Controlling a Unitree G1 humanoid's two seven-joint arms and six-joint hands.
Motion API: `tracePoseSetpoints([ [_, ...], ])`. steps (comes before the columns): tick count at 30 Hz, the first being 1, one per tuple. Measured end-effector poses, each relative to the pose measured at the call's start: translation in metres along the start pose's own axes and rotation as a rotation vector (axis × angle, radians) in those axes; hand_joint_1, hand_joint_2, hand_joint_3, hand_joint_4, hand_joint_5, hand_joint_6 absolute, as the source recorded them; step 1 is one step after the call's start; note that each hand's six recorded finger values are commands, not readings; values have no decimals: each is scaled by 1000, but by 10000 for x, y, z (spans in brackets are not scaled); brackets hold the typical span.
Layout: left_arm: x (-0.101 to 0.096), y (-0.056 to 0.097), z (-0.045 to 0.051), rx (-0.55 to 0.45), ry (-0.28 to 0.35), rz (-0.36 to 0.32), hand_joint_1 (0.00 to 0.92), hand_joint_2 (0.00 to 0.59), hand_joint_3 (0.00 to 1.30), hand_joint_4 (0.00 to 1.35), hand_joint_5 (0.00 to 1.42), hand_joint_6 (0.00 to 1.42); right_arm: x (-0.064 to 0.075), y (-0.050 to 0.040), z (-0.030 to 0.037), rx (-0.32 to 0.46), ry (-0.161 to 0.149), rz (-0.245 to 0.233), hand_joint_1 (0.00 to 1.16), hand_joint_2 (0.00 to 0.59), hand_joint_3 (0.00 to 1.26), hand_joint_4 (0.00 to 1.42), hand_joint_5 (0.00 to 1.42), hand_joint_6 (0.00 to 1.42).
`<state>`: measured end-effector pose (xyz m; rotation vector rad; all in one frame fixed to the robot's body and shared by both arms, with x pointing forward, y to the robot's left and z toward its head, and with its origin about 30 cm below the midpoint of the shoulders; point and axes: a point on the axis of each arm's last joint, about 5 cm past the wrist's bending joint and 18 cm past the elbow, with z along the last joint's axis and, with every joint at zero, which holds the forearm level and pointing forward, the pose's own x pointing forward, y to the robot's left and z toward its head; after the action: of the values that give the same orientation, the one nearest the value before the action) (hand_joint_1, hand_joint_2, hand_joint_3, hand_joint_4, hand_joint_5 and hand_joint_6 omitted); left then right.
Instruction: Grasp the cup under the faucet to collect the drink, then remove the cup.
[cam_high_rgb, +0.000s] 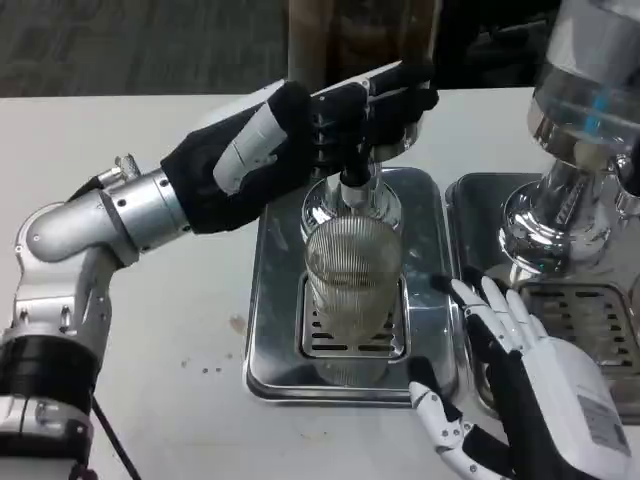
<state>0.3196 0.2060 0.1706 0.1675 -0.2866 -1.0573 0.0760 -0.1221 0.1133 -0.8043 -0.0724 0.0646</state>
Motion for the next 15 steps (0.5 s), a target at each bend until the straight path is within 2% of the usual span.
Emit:
tracePoseSetpoints([
  [15, 30, -55, -8, 163, 27, -21, 0, 7, 45, 0, 0, 0, -7, -35, 4, 1, 5, -16, 397, 476, 146, 34, 14, 17],
])
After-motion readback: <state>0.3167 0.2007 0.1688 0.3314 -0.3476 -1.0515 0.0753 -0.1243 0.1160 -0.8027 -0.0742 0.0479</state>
